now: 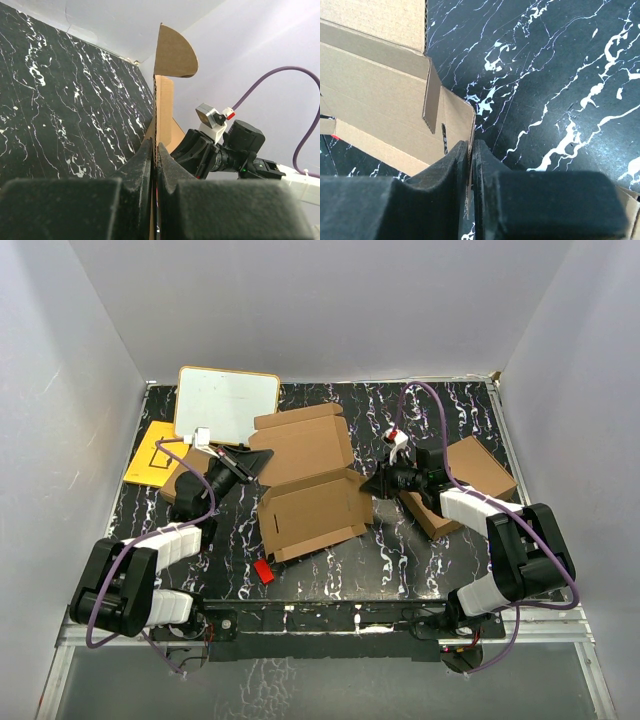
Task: Fold the paper box
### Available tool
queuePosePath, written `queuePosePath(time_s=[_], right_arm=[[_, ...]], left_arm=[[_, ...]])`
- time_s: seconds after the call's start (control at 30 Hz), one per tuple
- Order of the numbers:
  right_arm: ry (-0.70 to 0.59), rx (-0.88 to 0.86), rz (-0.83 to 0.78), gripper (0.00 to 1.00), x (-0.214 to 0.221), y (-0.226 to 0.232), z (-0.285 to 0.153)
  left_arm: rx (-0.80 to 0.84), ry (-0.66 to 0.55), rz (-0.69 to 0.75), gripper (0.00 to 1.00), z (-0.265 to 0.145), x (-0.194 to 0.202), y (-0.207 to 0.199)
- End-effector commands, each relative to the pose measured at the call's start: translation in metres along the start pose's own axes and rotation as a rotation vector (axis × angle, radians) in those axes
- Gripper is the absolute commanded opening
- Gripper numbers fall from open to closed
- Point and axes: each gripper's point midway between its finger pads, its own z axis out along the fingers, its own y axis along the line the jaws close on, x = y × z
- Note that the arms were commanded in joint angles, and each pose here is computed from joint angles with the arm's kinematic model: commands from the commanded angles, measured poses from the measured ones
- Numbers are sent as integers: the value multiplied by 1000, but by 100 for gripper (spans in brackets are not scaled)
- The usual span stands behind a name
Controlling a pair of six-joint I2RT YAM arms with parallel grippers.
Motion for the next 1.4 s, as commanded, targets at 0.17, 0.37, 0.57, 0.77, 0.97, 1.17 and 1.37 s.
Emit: queuePosePath(time_s=[0.17, 0.37, 0.57, 0.77, 0.97, 1.17, 1.37], right_arm=[[-113, -36, -34, 8, -42, -2, -14], [-138, -56, -8, 8, -47, -3, -23], [-128, -137, -7, 8, -45, 6, -27], [-123, -193, -42, 8, -43, 15, -30], [-123, -209, -57, 8, -42, 17, -31], [-121, -225, -68, 8, -42, 20, -32], [-110, -248, -86, 8, -42, 24, -33]], left_arm=[[-6, 54, 94, 13, 3, 5, 1], [-69, 135, 174, 44, -4, 16, 12], [-44, 175, 224, 51, -9, 23, 11], [36, 221, 217, 50, -5, 32, 3], [90, 224, 207, 50, -3, 31, -8], [93, 203, 217, 44, 0, 22, -14], [104, 212, 236, 24, 8, 17, -16]])
